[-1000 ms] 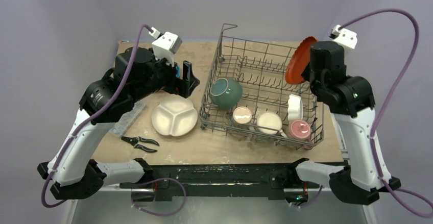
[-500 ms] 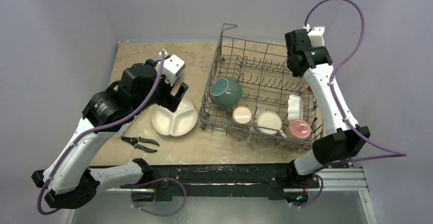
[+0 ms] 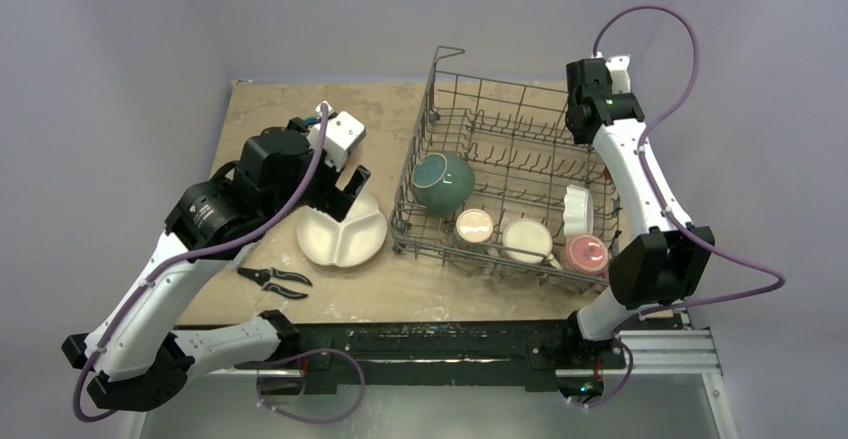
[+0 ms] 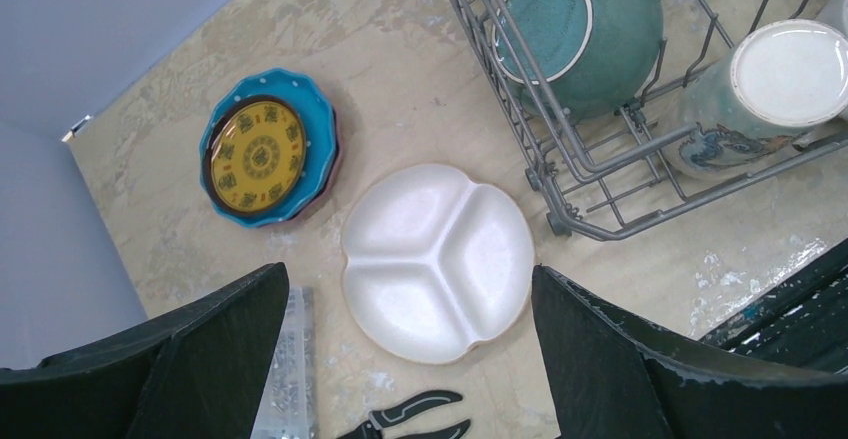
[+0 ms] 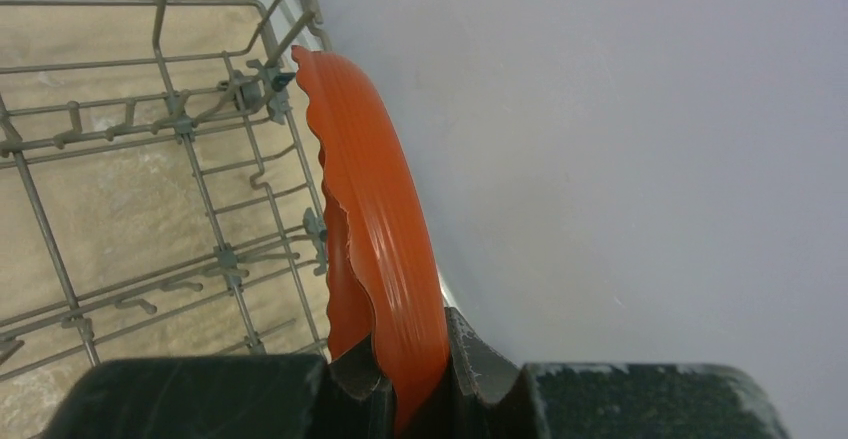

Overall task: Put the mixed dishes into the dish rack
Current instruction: Insert the plate into the dish rack.

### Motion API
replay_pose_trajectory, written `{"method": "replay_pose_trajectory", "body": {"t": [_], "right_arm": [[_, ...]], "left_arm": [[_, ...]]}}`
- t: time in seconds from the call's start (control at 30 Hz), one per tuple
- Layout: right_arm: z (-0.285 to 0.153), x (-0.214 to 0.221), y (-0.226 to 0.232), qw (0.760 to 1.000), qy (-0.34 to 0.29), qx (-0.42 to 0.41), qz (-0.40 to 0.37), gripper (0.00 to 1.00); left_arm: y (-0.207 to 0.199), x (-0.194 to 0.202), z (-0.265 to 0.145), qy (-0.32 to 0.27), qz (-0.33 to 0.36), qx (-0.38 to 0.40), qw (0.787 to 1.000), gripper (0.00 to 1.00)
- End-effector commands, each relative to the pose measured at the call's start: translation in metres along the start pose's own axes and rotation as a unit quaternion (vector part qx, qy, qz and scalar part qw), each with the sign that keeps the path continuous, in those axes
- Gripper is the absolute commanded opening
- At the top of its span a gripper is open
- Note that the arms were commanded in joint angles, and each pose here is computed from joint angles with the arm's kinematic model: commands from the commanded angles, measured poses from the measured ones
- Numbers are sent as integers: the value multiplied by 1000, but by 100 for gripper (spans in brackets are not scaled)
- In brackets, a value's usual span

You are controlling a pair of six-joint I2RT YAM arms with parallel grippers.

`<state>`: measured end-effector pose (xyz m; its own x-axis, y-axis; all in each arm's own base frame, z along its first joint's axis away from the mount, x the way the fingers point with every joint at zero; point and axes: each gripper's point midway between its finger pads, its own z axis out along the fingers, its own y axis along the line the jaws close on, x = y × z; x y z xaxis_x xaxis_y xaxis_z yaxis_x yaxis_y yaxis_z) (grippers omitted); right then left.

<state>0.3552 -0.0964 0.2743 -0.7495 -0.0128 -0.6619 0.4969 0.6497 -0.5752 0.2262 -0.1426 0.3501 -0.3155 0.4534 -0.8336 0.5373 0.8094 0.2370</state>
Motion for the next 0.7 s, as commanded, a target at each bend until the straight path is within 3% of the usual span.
{"method": "replay_pose_trajectory", "body": {"t": [0.0, 0.67], "right_arm": [[10, -11, 4, 1000, -15, -7, 5, 0], [58, -15, 41, 998, 24, -50, -7, 1]], "left_arm": [[9, -6, -7, -24, 12, -19, 999, 91], [4, 2, -1, -25, 21, -11, 999, 92]]}}
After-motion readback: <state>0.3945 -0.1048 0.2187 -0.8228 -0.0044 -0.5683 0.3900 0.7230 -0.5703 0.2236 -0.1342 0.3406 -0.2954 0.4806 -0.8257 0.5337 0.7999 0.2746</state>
